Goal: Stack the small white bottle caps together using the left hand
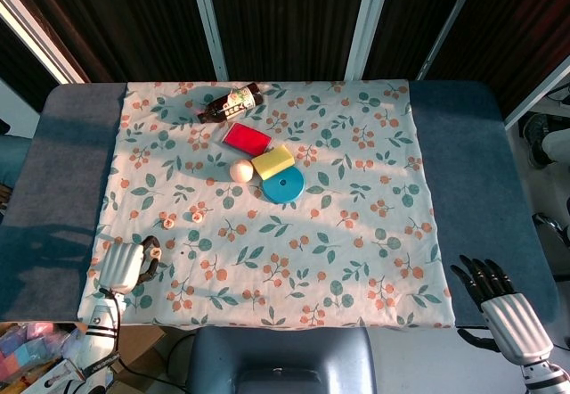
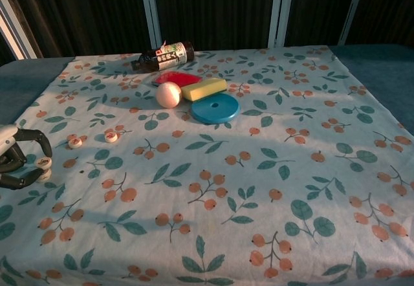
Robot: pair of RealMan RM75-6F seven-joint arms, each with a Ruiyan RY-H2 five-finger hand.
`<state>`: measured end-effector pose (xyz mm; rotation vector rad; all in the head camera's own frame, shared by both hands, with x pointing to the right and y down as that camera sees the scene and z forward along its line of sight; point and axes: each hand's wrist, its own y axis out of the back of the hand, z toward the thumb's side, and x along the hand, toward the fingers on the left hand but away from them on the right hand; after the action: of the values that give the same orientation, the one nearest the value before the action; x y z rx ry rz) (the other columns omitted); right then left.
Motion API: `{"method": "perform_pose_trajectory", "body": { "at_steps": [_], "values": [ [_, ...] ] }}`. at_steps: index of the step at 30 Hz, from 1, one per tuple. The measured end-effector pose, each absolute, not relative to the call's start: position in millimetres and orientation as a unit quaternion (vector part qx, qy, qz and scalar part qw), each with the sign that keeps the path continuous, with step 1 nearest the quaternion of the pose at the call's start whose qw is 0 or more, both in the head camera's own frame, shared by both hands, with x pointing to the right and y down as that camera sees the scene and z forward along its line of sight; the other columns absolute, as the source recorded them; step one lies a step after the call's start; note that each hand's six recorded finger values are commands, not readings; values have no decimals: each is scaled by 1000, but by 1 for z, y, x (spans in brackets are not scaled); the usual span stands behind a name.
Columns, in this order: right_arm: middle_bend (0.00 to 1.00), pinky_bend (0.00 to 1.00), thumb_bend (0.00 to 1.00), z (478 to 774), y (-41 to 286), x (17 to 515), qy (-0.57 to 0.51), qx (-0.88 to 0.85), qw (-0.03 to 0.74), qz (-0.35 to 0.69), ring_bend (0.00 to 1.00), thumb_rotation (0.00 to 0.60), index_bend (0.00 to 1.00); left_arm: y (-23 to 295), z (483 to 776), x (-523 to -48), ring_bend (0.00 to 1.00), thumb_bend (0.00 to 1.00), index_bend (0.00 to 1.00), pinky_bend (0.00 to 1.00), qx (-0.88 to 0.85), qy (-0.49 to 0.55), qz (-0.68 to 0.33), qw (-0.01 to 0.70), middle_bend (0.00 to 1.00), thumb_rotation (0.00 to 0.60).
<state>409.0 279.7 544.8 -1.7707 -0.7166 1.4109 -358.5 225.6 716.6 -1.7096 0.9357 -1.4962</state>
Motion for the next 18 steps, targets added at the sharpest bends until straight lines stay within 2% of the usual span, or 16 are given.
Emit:
{"method": "perform_pose_trajectory", "body": {
  "at_steps": [10,18],
  "values": [
    [0,0,178,545,280,409,-280,-691,374,552,0,600,0,228,719,-362,1000,402,528,1000,-655,358,-576,333,1000,600],
    [0,0,178,545,280,409,-279,-691,374,553,0,600,0,229,721,-364,1000,403,474,1000,-655,357,-578,330,1000,600]
  ]
}}
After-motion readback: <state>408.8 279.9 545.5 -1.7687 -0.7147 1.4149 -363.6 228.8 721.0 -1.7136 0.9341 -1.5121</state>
